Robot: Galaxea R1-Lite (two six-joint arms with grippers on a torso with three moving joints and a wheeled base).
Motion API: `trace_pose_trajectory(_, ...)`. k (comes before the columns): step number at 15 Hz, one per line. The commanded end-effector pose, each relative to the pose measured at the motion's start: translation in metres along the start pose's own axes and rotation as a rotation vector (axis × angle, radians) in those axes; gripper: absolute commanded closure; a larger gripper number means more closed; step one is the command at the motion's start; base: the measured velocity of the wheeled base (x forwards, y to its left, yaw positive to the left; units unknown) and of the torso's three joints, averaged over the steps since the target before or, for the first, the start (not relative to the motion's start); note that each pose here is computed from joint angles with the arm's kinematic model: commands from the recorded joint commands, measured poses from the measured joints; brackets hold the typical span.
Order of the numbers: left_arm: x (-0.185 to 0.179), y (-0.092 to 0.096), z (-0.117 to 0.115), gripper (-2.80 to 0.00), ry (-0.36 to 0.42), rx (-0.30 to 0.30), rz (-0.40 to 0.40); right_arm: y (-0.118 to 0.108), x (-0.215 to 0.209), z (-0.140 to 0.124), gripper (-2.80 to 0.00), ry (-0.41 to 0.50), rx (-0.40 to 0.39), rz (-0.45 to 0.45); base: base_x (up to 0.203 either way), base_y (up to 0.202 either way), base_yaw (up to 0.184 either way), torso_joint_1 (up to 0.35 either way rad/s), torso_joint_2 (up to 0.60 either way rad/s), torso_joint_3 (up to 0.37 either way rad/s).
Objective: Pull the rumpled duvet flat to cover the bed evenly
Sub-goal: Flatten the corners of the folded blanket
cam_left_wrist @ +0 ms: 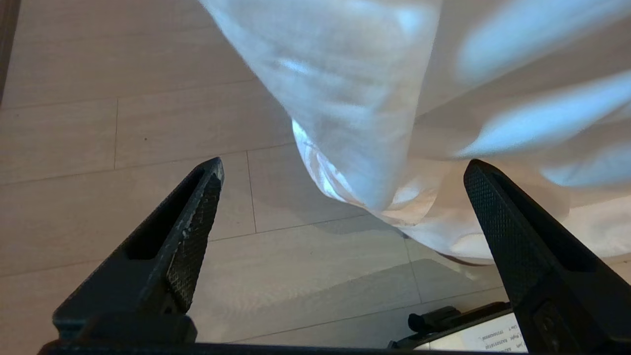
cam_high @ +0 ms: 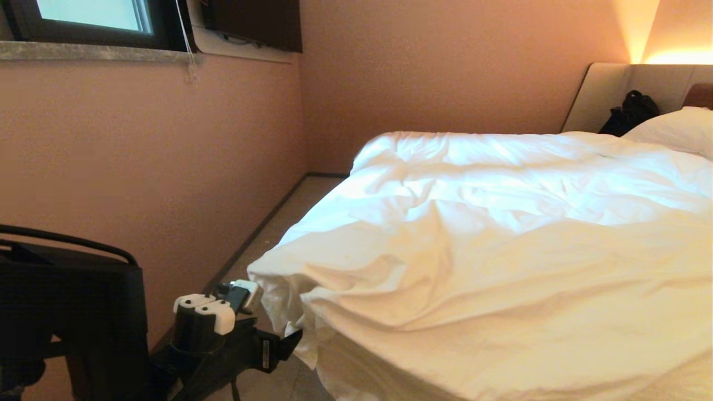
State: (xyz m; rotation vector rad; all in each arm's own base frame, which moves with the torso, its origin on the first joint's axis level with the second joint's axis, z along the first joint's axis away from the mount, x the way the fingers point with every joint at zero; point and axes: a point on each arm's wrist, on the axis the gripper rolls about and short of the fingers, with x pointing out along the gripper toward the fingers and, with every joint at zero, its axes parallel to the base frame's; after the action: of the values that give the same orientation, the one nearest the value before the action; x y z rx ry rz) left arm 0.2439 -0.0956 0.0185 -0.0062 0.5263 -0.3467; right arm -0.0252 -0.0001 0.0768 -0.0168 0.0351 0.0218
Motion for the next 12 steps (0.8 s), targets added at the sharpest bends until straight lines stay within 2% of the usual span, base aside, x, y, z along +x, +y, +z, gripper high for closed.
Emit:
trace_pose_trajectory(1, 0.0006, 0.0004, 0.0001, -2.80, -0.004, -0.002, 0.001, 0.0000, 0.0001, 0.0000, 0.00, 0.001, 0.000, 0.000, 0.000, 0.000, 0.000, 0.000, 0.00, 0.000)
trace_pose_trajectory(6, 0.0049, 0.0018, 0.0061, -2.80, -0.028, -0.004, 0.046, 0.0000, 0.0001, 0.0000, 0.00, 0.001, 0.000, 0.000, 0.000, 0.000, 0.000, 0.000, 0.00, 0.000)
trace_pose_trajectory(12, 0.0084, 0.0021, 0.0040, -2.80, -0.019, -0.004, 0.049, 0.0000, 0.0001, 0.0000, 0.00, 0.001, 0.000, 0.000, 0.000, 0.000, 0.000, 0.000, 0.00, 0.000)
